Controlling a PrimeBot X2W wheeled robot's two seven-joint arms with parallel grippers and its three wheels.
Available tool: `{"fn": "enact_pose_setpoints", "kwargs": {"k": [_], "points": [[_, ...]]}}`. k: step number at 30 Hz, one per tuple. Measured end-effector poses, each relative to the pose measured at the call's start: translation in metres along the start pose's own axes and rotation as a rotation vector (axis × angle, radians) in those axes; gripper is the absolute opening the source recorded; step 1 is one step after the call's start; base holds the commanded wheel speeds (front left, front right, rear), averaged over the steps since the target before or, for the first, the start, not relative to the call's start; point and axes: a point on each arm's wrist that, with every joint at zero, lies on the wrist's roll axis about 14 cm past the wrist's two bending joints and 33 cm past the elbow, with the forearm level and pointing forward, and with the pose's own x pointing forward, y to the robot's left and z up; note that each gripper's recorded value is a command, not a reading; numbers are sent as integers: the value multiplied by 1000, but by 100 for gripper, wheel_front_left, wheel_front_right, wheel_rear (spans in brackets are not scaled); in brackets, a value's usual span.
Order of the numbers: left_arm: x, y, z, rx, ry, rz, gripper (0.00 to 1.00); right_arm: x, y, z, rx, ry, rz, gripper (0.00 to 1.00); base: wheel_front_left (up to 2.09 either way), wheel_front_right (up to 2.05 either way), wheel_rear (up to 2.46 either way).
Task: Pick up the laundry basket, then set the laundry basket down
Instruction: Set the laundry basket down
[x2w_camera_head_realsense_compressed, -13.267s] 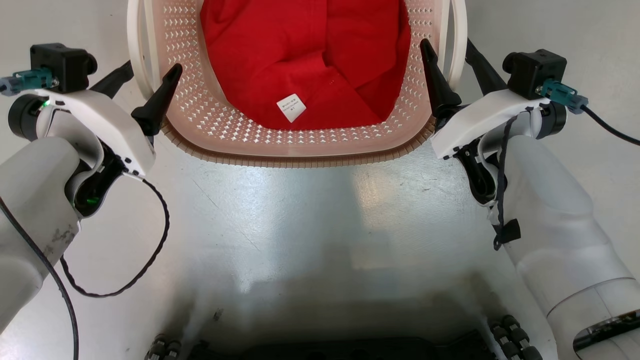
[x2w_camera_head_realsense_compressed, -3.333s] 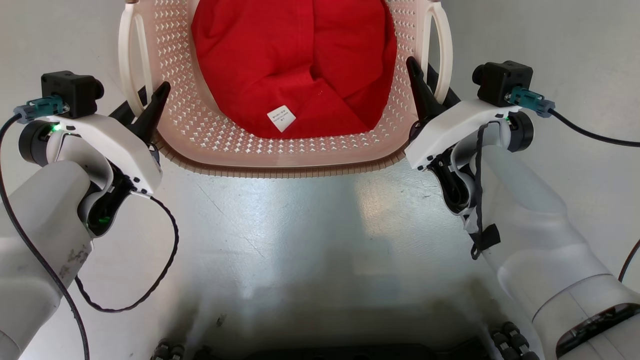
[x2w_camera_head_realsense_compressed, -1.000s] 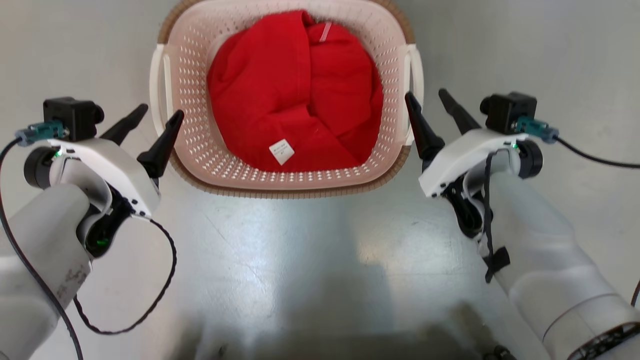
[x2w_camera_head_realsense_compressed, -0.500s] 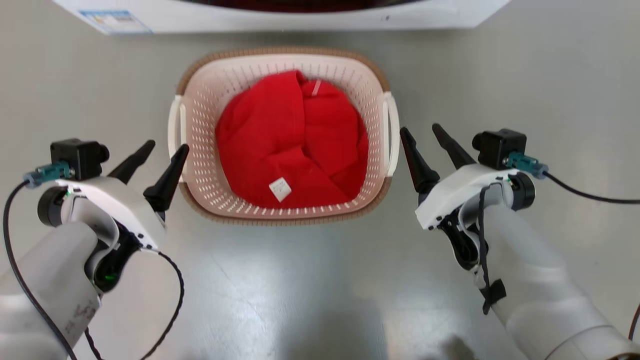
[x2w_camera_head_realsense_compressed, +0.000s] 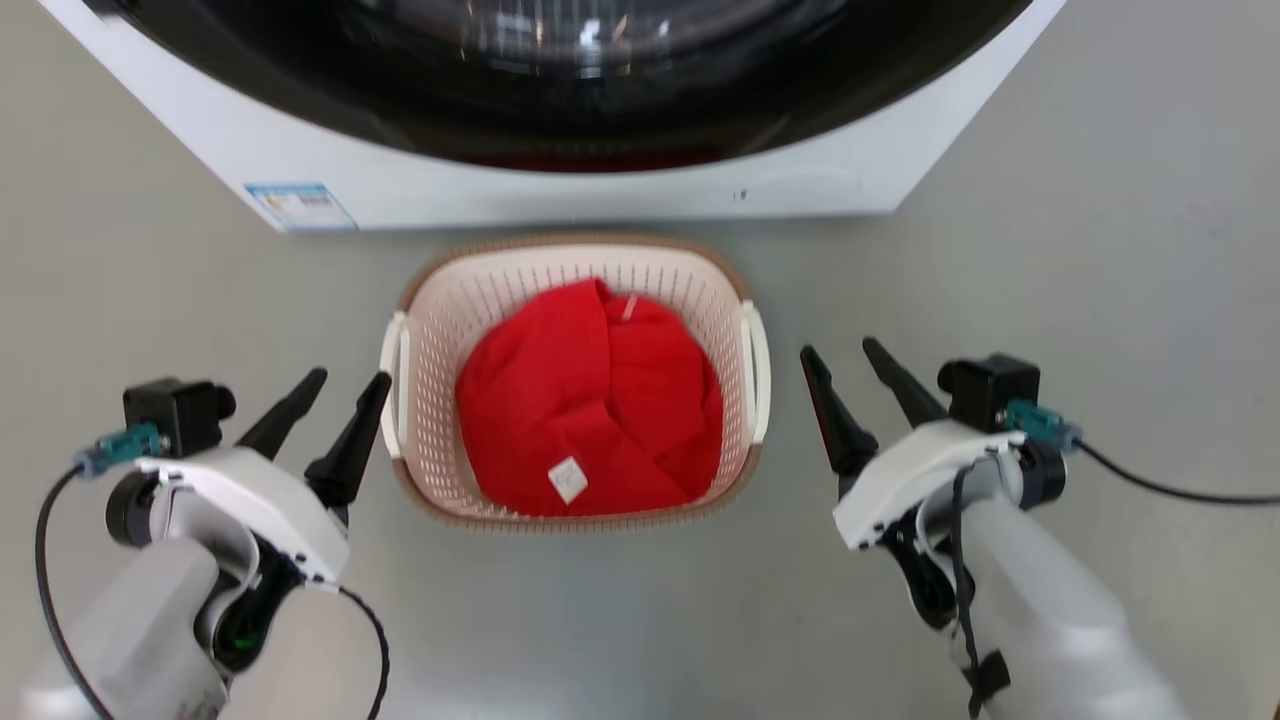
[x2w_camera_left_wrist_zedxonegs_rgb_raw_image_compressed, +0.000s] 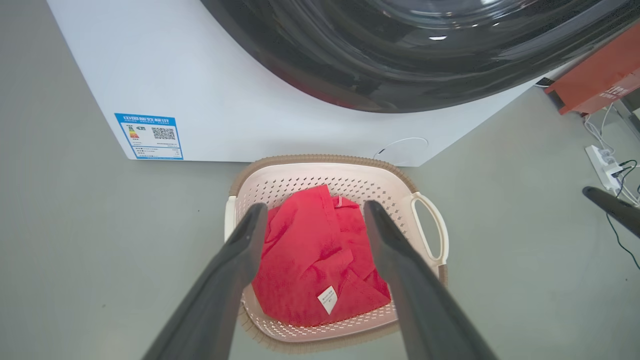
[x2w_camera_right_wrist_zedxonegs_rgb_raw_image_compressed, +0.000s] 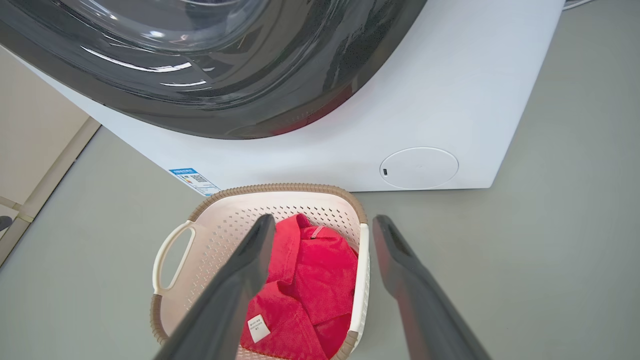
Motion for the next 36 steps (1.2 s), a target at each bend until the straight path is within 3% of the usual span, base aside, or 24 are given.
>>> {"fn": "enact_pose_setpoints", "kwargs": {"k": [24, 36], "points": [[-96, -48, 70, 36, -355, -9, 100, -96, 36, 76, -89, -324, 34, 100, 0, 0, 0], [-139, -60, 91, 63, -514, 6, 100, -142, 37, 106, -119, -490, 13, 100, 0, 0, 0]]}}
